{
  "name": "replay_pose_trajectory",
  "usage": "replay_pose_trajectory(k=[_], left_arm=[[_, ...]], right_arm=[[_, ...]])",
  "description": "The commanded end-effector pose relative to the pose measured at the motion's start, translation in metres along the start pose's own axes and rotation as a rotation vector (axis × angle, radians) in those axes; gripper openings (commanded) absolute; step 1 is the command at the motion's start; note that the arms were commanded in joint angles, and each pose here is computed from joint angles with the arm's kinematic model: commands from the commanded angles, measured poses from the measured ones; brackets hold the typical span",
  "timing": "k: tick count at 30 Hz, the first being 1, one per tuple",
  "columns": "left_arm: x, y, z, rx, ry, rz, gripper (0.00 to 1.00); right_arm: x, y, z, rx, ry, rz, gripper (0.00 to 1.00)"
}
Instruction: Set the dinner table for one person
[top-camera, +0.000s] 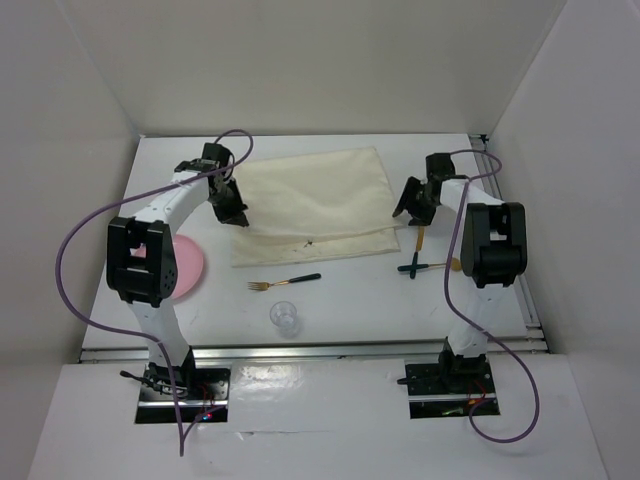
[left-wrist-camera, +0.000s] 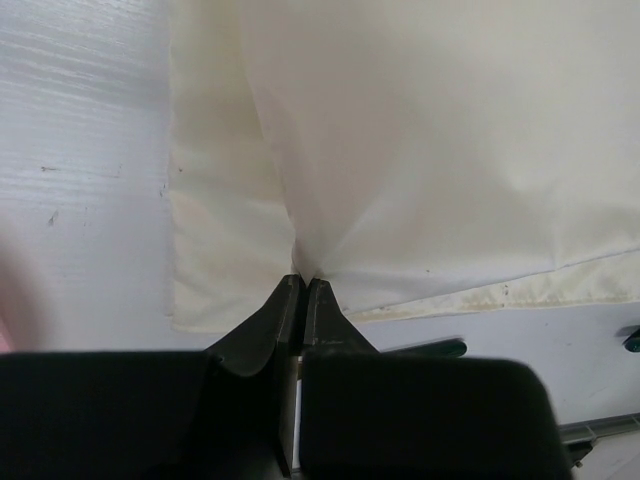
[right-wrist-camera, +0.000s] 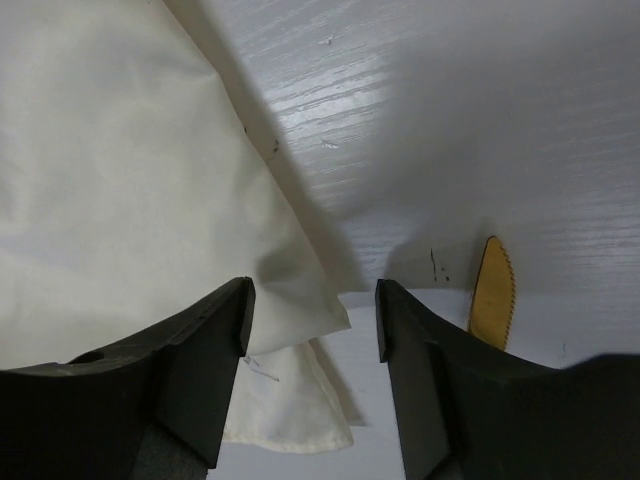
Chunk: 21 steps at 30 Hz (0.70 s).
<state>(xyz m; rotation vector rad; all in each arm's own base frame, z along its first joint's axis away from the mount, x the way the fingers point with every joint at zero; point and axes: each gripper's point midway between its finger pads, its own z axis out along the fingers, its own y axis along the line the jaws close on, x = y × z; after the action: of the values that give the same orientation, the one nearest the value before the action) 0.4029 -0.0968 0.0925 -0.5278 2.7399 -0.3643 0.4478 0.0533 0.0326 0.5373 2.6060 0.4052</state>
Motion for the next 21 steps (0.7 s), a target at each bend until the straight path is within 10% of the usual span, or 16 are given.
replay_pose_trajectory(k=[1,14,21], left_arm=[[-0.006,-0.009,-0.014,0.021,-0.016,-0.003,0.0],[-0.026,-0.018,-0.023,0.024,-0.057,0.002,0.0],[-0.05,-0.025,-0.038,0.032,-0.101,0.016,0.0]], right_arm=[[-0.008,0.006,0.002,-0.038,-0.035,-0.011,0.63],[-0.014,0.017,-0.004,-0.081,-0.044,-0.027,0.0],[-0.046,0.042,-0.038,-0.144,-0.149,-0.041,0.0]])
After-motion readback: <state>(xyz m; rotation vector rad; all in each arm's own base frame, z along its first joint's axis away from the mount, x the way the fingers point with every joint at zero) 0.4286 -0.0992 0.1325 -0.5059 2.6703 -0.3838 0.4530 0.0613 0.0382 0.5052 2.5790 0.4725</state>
